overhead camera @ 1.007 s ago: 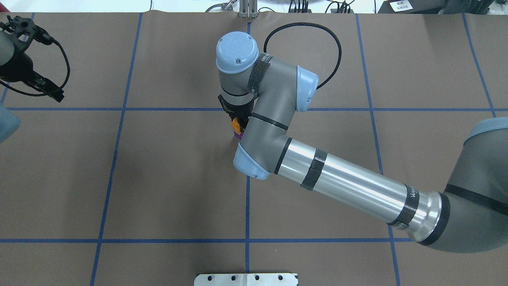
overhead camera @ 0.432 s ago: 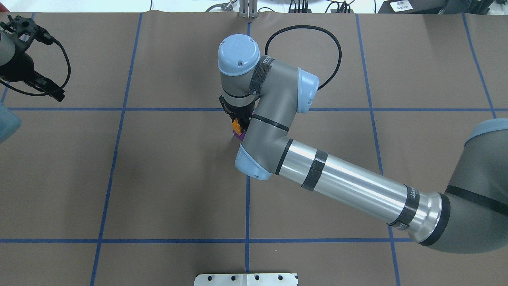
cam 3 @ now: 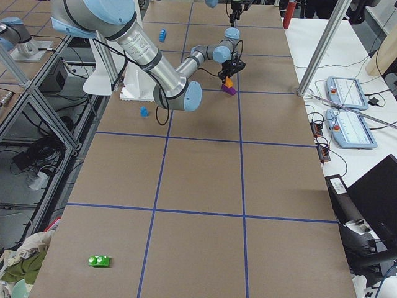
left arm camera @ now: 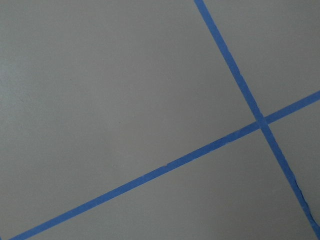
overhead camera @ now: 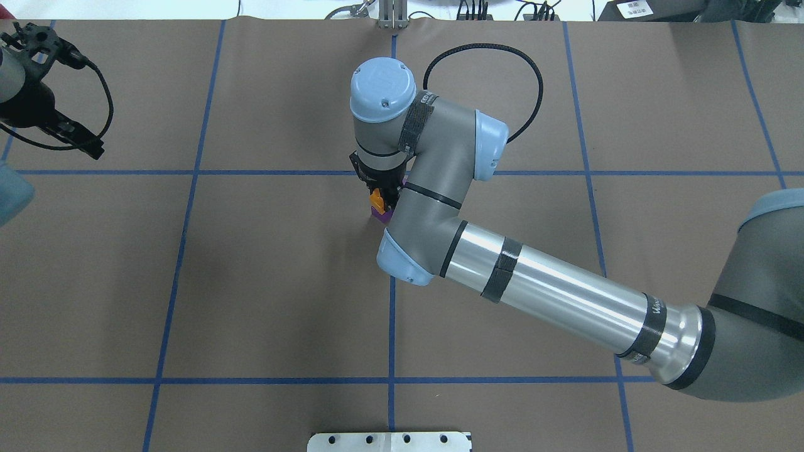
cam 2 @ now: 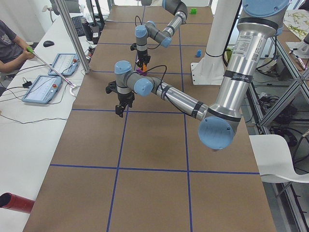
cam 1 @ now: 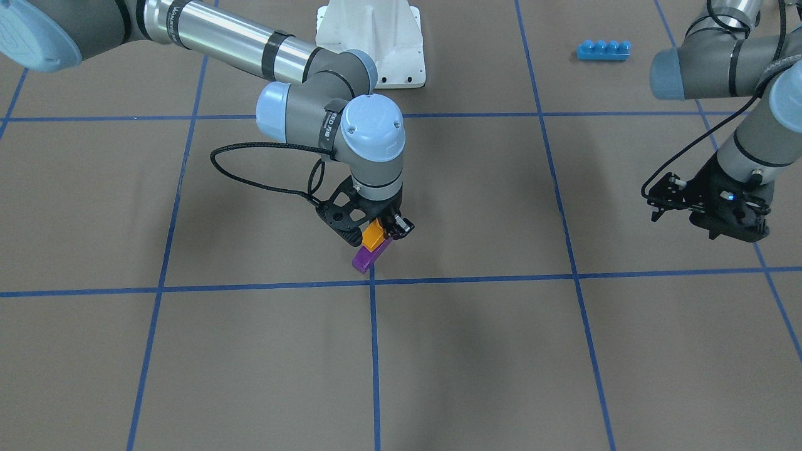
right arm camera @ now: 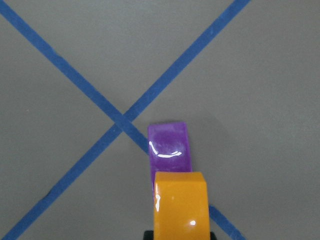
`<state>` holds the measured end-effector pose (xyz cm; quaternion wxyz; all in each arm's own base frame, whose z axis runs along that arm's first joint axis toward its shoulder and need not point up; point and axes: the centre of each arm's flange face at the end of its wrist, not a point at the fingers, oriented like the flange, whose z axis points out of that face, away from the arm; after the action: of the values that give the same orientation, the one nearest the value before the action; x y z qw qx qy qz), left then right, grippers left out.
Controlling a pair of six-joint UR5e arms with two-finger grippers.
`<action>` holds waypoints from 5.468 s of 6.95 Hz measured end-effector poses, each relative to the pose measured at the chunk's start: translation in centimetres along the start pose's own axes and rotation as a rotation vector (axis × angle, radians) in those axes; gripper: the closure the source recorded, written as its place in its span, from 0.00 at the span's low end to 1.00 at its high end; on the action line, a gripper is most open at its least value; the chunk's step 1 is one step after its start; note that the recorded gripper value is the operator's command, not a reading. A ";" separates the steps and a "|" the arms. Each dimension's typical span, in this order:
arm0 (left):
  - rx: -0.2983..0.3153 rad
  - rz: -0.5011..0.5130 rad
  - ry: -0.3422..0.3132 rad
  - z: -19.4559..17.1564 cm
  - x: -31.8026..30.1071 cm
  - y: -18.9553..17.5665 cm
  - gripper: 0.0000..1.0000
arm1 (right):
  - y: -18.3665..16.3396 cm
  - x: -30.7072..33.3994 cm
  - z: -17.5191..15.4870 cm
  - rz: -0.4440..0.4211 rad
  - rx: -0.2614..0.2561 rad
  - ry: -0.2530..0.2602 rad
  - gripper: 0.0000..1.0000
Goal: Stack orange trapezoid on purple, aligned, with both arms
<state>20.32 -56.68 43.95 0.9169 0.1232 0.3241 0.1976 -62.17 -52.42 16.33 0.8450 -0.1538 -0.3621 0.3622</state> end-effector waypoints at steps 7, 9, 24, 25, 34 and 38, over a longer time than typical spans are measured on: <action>0.000 0.000 0.000 0.0 0.1 -0.1 0.00 | -0.1 0.3 -0.6 -0.030 -0.027 -0.060 0.00; 0.000 0.002 0.000 0.0 0.1 -0.1 0.00 | -0.2 0.3 -5.0 -0.035 -0.044 -0.104 0.00; 0.137 -0.378 0.118 -2.5 -25.8 22.1 0.00 | -49.6 54.1 -15.2 -0.739 -0.044 0.035 0.00; 0.113 -0.337 0.079 -1.5 -24.4 21.1 0.00 | -49.9 55.2 -15.2 -0.724 -0.046 0.038 0.00; -0.074 -0.166 0.012 -3.4 -24.0 23.2 0.00 | -54.3 61.8 -15.8 -0.761 -0.025 0.063 0.00; -0.071 -0.164 0.013 -3.5 -23.9 23.0 0.00 | -52.3 60.2 -19.6 -0.676 0.016 0.030 0.00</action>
<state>-5.47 -46.42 62.45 0.9317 0.0624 0.3317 0.1340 6.79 -44.92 60.24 0.9237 -0.0238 -0.3773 0.0621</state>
